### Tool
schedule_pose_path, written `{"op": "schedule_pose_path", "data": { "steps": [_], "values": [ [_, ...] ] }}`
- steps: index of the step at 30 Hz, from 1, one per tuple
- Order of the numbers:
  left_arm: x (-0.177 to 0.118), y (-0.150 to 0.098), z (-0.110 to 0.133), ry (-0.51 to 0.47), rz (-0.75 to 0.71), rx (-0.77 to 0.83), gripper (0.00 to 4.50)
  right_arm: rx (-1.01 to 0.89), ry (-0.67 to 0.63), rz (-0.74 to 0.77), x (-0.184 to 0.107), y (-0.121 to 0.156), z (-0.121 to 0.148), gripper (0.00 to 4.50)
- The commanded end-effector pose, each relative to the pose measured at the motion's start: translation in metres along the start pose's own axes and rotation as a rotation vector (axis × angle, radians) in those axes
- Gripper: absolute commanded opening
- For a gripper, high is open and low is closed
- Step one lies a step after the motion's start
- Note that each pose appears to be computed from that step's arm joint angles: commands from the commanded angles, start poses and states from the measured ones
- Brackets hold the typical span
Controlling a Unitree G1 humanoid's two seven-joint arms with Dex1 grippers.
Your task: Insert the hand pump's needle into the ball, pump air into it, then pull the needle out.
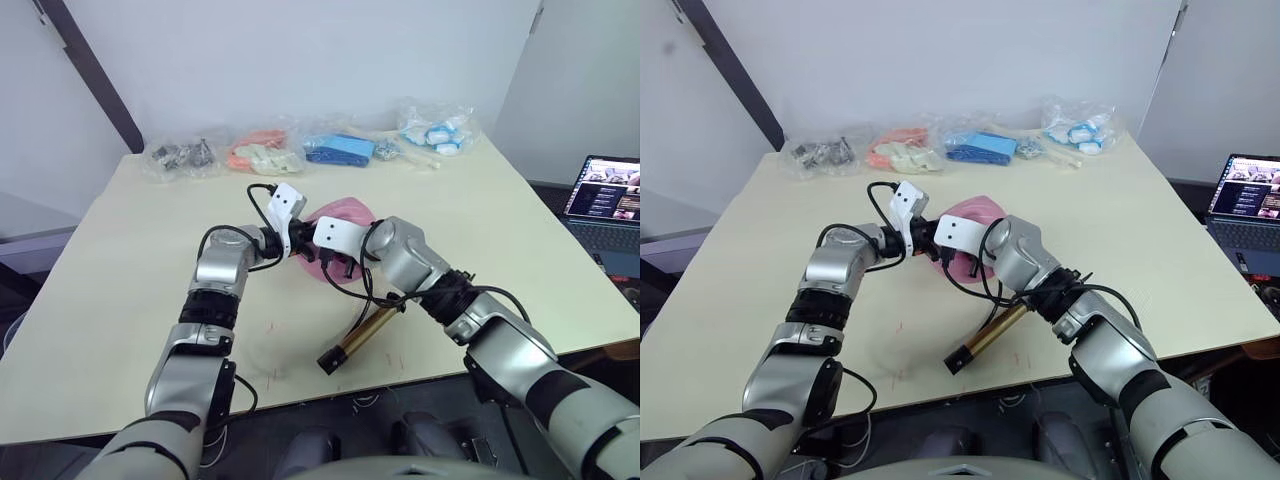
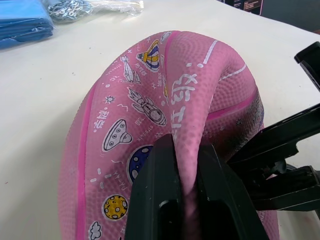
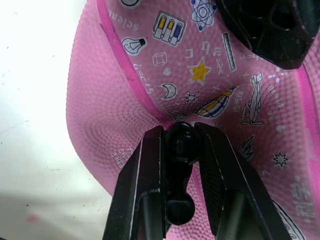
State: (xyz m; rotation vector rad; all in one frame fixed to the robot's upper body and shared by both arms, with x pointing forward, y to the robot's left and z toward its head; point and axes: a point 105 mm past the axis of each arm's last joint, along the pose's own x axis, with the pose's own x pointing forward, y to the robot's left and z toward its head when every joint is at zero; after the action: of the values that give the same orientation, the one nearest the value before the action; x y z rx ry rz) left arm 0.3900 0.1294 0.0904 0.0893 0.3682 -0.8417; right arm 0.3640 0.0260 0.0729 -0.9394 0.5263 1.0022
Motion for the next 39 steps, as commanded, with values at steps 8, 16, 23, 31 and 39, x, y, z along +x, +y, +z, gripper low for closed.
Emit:
{"op": "schedule_pose_path", "data": {
  "steps": [8,16,23,31,39],
  "values": [
    [0.01,-0.021,-0.064,0.204,-0.081,-0.132,0.0,0.105,0.218,0.156,0.015,0.037,-0.079,0.37],
    [0.008,-0.019,-0.064,0.21,-0.078,-0.128,0.0,0.101,0.256,0.154,0.015,0.039,-0.089,0.37],
    [0.009,-0.017,-0.064,0.21,-0.071,-0.13,0.0,0.08,0.279,0.137,0.014,0.033,-0.095,0.37],
    [0.007,-0.013,-0.063,0.209,-0.054,-0.125,0.0,0.064,0.268,0.108,0.02,0.031,-0.094,0.37],
    [0.006,-0.008,-0.062,0.206,-0.039,-0.119,0.0,0.044,0.287,0.095,0.026,0.031,-0.1,0.37]
  ]
}}
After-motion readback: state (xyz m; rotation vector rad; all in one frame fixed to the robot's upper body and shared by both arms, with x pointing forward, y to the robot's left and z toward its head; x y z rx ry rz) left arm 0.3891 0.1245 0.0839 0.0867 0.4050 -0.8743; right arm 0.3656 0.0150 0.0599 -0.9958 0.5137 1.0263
